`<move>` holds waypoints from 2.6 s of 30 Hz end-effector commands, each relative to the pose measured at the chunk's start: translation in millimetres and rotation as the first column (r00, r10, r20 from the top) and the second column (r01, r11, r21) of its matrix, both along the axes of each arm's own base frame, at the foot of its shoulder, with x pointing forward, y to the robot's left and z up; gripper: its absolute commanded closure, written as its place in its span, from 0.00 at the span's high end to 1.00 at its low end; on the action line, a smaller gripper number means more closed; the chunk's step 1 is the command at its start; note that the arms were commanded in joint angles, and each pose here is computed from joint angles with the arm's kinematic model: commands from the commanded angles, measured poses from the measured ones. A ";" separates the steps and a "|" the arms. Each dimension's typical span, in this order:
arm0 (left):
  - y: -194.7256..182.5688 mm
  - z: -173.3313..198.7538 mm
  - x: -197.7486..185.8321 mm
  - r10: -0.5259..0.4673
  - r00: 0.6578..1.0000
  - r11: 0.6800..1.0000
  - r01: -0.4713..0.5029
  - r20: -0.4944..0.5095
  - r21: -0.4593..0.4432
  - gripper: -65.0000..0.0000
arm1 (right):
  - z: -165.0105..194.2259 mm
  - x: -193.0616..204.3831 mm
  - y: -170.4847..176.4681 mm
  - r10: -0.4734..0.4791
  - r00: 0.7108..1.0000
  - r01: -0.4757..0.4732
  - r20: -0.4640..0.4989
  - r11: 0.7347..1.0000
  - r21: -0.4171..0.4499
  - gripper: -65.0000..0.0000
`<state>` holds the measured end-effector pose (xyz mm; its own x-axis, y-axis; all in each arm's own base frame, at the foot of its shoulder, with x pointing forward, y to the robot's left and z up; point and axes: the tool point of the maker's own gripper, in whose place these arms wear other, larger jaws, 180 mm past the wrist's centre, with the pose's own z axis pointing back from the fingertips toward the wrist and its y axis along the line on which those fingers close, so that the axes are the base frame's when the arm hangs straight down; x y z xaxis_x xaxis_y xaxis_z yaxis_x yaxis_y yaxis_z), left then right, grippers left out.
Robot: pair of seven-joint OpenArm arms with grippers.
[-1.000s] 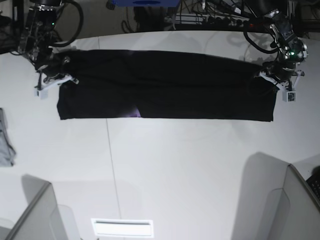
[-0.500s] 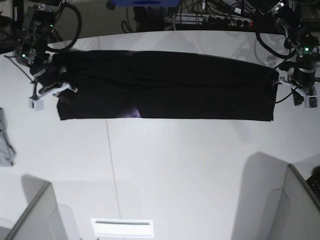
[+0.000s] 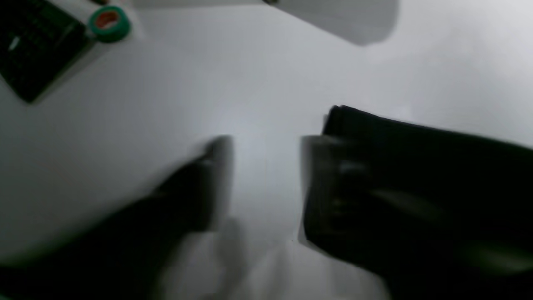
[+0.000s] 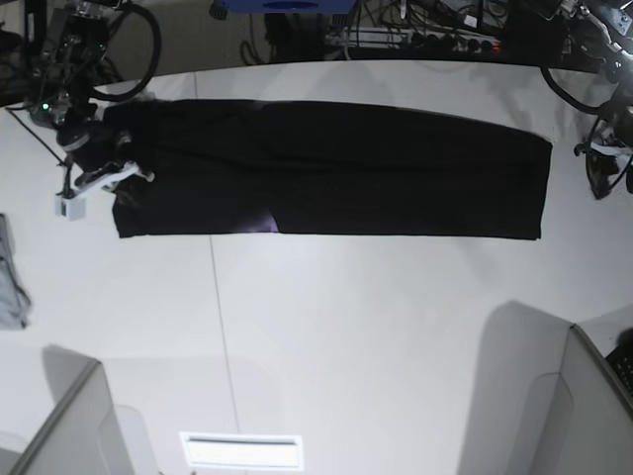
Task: Fold the T-shirt properly
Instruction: 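Release the strip end with the left gripper and lift it away, then grasp the strip end with the left gripper and fold it toward the right gripper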
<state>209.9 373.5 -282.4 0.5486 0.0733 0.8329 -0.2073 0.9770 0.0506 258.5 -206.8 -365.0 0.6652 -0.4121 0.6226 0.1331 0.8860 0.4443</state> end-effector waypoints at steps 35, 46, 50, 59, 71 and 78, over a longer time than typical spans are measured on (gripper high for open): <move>-51.0 -146.1 26.7 -0.105 0.991 0.912 0.061 -0.087 -0.407 0.00 | -3.1 -3.6 40.9 0.119 0.993 -0.119 0.002 0.992 0.027 0.00; -20.4 -114.3 31.7 -0.120 0.991 0.951 0.096 -0.063 -0.295 0.00 | -3.5 -4.3 40.0 0.119 0.993 -0.119 -0.001 0.993 0.025 0.00; -27.0 -90.4 32.7 -0.161 0.987 0.963 0.157 -0.003 -0.221 0.00 | -3.6 -4.3 40.4 0.119 0.993 -0.119 -0.001 0.993 0.027 0.00; -64.3 -65.0 28.7 -0.260 0.966 0.957 0.258 0.000 -0.132 0.00 | -3.3 -4.1 40.9 0.117 0.993 -0.117 0.001 0.993 0.030 0.00; -145.8 -56.4 31.0 -0.407 0.913 0.901 0.405 0.016 -0.157 0.00 | -3.2 -4.0 40.4 0.116 0.993 -0.116 0.002 0.993 0.029 0.00; -184.8 -71.4 29.2 -0.450 0.893 0.870 0.438 -0.002 -0.226 0.00 | -4.2 -4.4 40.2 0.115 0.993 -0.115 -0.001 0.993 0.030 0.00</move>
